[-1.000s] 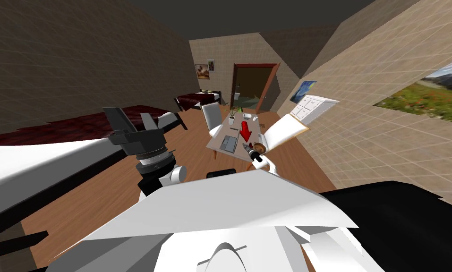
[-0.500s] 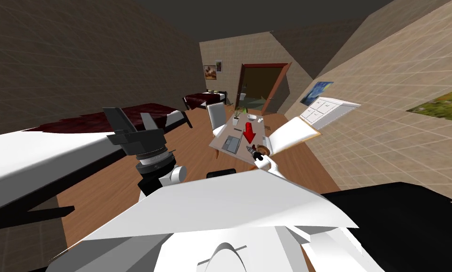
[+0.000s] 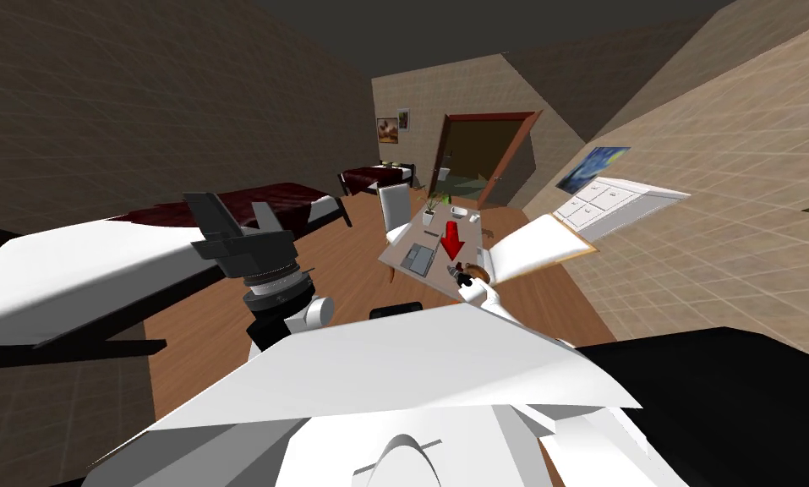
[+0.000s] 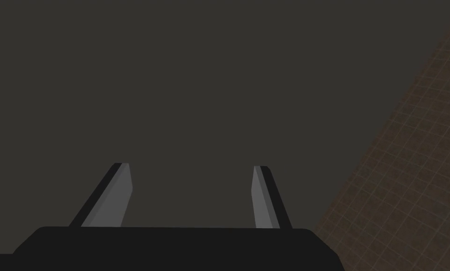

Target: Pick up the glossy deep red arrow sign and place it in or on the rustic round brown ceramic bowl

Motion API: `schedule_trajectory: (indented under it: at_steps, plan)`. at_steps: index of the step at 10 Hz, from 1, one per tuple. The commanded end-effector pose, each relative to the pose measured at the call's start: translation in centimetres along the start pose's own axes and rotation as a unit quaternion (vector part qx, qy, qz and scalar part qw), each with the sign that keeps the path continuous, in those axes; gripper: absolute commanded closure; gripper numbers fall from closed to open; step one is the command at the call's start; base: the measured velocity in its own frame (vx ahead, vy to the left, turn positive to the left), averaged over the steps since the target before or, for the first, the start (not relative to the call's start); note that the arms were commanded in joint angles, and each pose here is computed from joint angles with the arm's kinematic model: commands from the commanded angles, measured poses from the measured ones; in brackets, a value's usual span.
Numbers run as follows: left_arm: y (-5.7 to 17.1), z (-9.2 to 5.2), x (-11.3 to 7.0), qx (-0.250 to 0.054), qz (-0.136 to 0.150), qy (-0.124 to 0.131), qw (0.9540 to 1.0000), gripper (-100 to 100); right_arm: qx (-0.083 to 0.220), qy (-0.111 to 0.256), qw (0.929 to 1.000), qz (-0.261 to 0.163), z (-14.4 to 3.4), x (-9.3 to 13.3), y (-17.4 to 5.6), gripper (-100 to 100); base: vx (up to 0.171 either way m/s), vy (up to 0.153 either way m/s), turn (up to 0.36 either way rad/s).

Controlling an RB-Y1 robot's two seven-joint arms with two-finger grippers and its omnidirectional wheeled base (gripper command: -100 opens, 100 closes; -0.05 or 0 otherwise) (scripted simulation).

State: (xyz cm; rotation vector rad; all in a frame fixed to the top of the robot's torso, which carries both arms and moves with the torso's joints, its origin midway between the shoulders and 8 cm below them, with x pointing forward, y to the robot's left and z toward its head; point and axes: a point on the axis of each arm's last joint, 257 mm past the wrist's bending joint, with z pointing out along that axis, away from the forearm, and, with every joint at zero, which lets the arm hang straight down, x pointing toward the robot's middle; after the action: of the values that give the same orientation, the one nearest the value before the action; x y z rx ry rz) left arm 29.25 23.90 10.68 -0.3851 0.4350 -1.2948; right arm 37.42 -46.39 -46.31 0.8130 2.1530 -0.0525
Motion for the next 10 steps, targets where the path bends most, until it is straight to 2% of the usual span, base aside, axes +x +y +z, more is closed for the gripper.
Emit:
schedule_trajectory:
  at_steps: [1, 2, 3, 4, 5, 7, 8, 10]
  plan:
    - [0.0, 0.0, 0.0, 0.000, 0.000, 0.000, 1.0000, 0, 0.021, 0.005, 0.9998, -0.003, 0.5, 0.2, -1.2, -100, -0.004, -0.023, 0.110]
    - [0.0, 0.0, 0.0, 0.000, 0.000, 0.000, 1.0000, 0, 0.050, 0.011, 0.9987, -0.007, 0.8, 0.2, -3.2, -100, -0.001, -0.019, 0.213]
    - [0.0, 0.0, 0.0, 0.000, 0.000, 0.000, 1.0000, 0, 0.054, 0.013, 0.9984, -0.008, 0.8, 0.4, -3.7, -100, 0.001, -0.022, 0.099]
    - [0.0, 0.0, 0.0, 0.000, 0.000, 0.000, 1.0000, 0, 0.084, 0.020, 0.9962, -0.010, 1.1, 0.5, -5.9, -100, -0.001, -0.021, 0.204]
    - [0.0, 0.0, 0.0, 0.000, 0.000, 0.000, 1.0000, 0, 0.086, 0.021, 0.9960, -0.010, 1.0, 0.6, -6.0, -100, -0.004, -0.023, 0.101]
    - [0.0, 0.0, 0.0, 0.000, 0.000, 0.000, 1.0000, 0, 0.139, 0.032, 0.9897, -0.009, 1.1, 0.6, -9.7, -100, -0.008, -0.029, 0.279]
    - [0.0, 0.0, 0.0, 0.000, 0.000, 0.000, 1.0000, 0, 0.147, 0.036, 0.9885, -0.009, 1.0, 0.9, -10.5, -100, -0.003, -0.037, 0.094]
    - [0.0, 0.0, 0.0, 0.000, 0.000, 0.000, 1.0000, 0, 0.195, 0.047, 0.9798, -0.003, 0.7, 1.1, -13.8, -100, -0.002, -0.031, 0.204]
